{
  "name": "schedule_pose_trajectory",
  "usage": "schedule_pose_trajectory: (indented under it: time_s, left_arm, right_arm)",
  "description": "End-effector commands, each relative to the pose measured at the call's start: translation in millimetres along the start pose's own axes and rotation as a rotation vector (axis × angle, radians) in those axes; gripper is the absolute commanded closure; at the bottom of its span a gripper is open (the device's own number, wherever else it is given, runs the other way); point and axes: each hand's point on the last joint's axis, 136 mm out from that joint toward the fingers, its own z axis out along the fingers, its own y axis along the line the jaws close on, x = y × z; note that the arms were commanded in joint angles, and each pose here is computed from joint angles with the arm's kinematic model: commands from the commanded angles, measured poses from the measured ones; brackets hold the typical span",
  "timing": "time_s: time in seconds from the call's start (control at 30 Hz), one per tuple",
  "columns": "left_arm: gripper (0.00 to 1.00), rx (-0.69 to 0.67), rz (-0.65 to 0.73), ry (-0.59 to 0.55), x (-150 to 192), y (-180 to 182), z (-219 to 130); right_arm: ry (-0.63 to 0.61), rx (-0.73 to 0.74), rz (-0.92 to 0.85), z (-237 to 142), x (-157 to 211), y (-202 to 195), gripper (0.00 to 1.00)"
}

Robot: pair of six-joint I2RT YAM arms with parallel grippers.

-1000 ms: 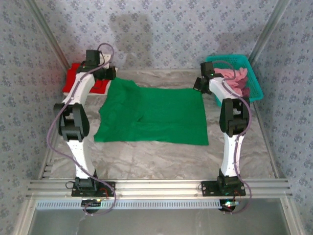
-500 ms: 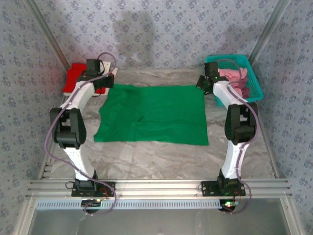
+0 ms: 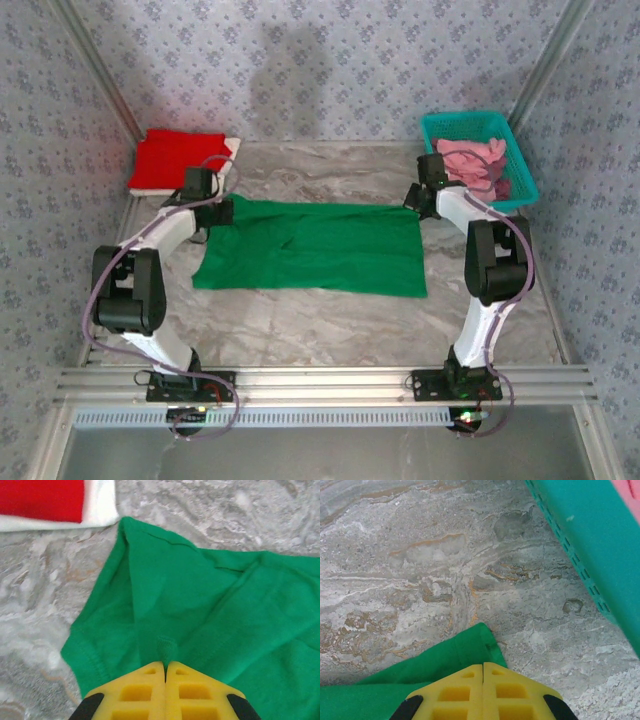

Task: Fold and stack the t-shirts

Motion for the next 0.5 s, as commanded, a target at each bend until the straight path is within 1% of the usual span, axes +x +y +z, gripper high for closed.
schedule_pose_trajectory:
  time_s: [0.0, 0.1, 0.2, 0.43, 0.47]
  left_arm:
    - [1.00, -0.067, -0.013, -0.082, -25.8, 11.7, -28.6]
    - [1.00, -0.081, -0.016, -0.102, -32.9, 13.9, -39.7]
    - [1.00, -0.090, -0.023, -0.094, -32.3, 15.4, -45.5]
    - [1.00, -0.139, -0.066, -0.031, 1.8, 26.3, -31.5]
    - [1.00, -0.148, -0.073, -0.018, 7.9, 27.8, -28.8]
  right_arm:
    - [-0.064, -0.003, 0.035, -26.7, -20.0, 0.6, 1.00]
    - [-0.071, 0.001, 0.043, -35.8, -20.6, -0.2, 1.00]
    - [-0.064, 0.005, 0.049, -42.3, -15.5, -3.5, 1.00]
    - [-0.010, 0.017, 0.044, -41.1, 18.9, -8.5, 1.00]
    - [0.015, 0.029, 0.044, -36.4, 32.2, -13.0, 1.00]
